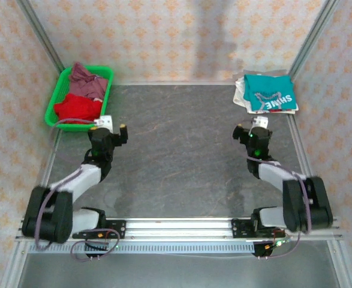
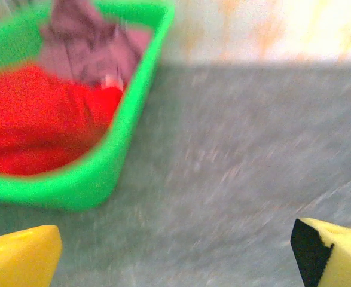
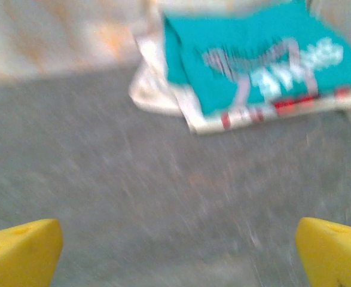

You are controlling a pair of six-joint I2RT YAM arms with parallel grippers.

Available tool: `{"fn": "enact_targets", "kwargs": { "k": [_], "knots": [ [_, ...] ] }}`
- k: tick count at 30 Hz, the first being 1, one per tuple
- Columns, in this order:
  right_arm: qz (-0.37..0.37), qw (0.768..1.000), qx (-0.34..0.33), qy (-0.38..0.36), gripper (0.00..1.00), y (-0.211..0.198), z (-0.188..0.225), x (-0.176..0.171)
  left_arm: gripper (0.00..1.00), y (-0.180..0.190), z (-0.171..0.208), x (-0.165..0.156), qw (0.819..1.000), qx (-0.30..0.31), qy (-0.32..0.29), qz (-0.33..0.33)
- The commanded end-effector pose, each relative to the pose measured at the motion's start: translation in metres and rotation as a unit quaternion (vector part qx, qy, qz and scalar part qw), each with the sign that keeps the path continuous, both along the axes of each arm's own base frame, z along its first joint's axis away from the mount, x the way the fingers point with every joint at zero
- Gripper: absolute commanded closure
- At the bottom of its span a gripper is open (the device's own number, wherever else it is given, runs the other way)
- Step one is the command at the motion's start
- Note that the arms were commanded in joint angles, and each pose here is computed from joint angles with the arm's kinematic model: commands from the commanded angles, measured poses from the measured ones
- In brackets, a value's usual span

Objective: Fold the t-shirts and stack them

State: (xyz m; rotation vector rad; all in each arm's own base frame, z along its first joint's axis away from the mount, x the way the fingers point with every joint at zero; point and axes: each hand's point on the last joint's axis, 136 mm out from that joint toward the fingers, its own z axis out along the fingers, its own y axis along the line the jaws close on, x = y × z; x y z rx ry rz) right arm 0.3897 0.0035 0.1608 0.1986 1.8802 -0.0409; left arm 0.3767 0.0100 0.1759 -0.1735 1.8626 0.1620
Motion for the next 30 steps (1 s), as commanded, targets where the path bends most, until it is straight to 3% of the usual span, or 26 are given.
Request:
{"fn": "enact_targets", "kwargs": {
  "k": [1, 6, 10, 14, 25, 30],
  "knots": [
    [0.020, 0.998, 0.036, -0.048, 0.01, 0.015, 0.071, 0.002, 0.00, 0.008, 0.078, -0.005, 0.997, -0.037, -0.062, 0.035],
    [0.092, 0.995, 0.026, -0.035, 0.01, 0.075, 0.114, 0.029, 0.02, 0.039, 0.112, 0.024, 0.995, -0.035, 0.011, 0.089],
    [0.130, 0.991, 0.024, -0.010, 0.01, 0.120, 0.120, 0.053, 0.03, 0.094, 0.101, 0.053, 0.981, -0.094, 0.075, 0.149],
    [0.160, 0.986, 0.046, 0.003, 0.01, 0.148, 0.114, 0.062, 0.04, 0.130, 0.078, 0.087, 0.966, -0.084, 0.157, 0.185],
    [0.131, 0.989, 0.004, 0.063, 0.01, 0.128, 0.074, 0.032, 0.03, 0.188, -0.012, 0.157, 0.930, -0.083, 0.288, 0.213],
    [0.121, 0.990, -0.015, 0.074, 0.01, 0.118, 0.065, 0.021, 0.03, 0.202, -0.047, 0.185, 0.924, -0.089, 0.310, 0.207]
  ]
}}
